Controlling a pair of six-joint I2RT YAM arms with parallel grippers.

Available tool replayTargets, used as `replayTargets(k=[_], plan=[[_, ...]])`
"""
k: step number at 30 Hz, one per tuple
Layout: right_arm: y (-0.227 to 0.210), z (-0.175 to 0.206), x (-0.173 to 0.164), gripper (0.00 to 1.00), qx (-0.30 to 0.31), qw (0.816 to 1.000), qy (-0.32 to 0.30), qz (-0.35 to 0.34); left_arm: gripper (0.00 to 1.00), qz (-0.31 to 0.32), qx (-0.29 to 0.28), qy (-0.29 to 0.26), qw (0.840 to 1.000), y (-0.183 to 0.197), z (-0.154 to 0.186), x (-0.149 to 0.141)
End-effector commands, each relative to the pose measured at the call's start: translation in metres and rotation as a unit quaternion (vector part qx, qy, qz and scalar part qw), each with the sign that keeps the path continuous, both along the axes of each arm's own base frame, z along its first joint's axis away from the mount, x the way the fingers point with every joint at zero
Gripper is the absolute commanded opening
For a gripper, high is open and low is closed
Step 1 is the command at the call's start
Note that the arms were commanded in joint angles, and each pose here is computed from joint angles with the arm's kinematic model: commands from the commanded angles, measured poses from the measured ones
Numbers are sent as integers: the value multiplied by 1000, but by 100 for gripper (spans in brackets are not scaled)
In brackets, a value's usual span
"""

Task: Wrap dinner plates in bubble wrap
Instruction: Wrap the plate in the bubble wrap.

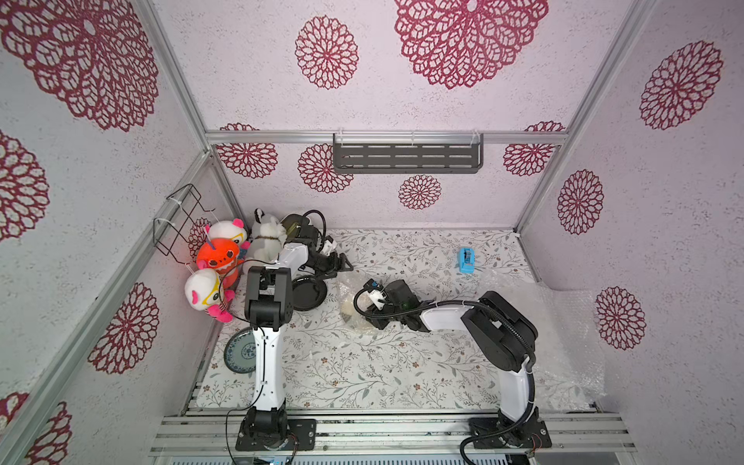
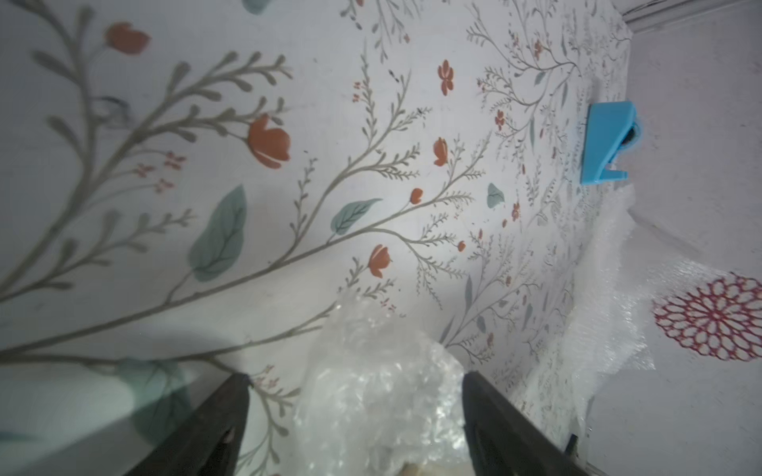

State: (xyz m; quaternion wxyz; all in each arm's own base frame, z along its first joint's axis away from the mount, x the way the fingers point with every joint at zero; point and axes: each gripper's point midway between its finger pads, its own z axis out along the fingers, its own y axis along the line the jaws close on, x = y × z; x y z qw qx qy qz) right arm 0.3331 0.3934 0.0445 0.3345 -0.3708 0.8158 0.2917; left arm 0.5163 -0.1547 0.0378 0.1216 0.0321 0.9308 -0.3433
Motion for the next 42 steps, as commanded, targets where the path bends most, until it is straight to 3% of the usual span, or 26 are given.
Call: replayTargets(k=[1, 9, 12, 16, 21, 29, 36, 42], plan=[[-24, -32, -18, 39, -55, 997, 55, -23, 71, -43, -42, 18, 998, -17, -2, -12], [-27, -31, -21, 38, -54, 997, 56, -26, 26, -57, -77, -7, 995, -25, 16, -4], [-28, -32, -21, 37, -52, 996, 59, -30, 0, -61, -99, -40, 992, -28, 43, 2], [-27, -32, -21, 36, -50, 996, 64, -33, 0, -45, -111, -116, 986, -27, 97, -2], [-28, -31, -21, 36, -42, 995, 79, -42, 0, -37, -127, -191, 973, -39, 138, -50], [-24, -25, -18, 36, -1, 989, 121, -83, 0, -102, -67, -170, 978, -92, 58, -144], [-27, -20, -11, 39, 19, 985, 126, -119, 0, -136, -51, -213, 966, -84, 19, -180], [-21, 24, -1, 42, 72, 986, 94, -117, 0, -191, 22, -175, 966, -84, -27, -201]])
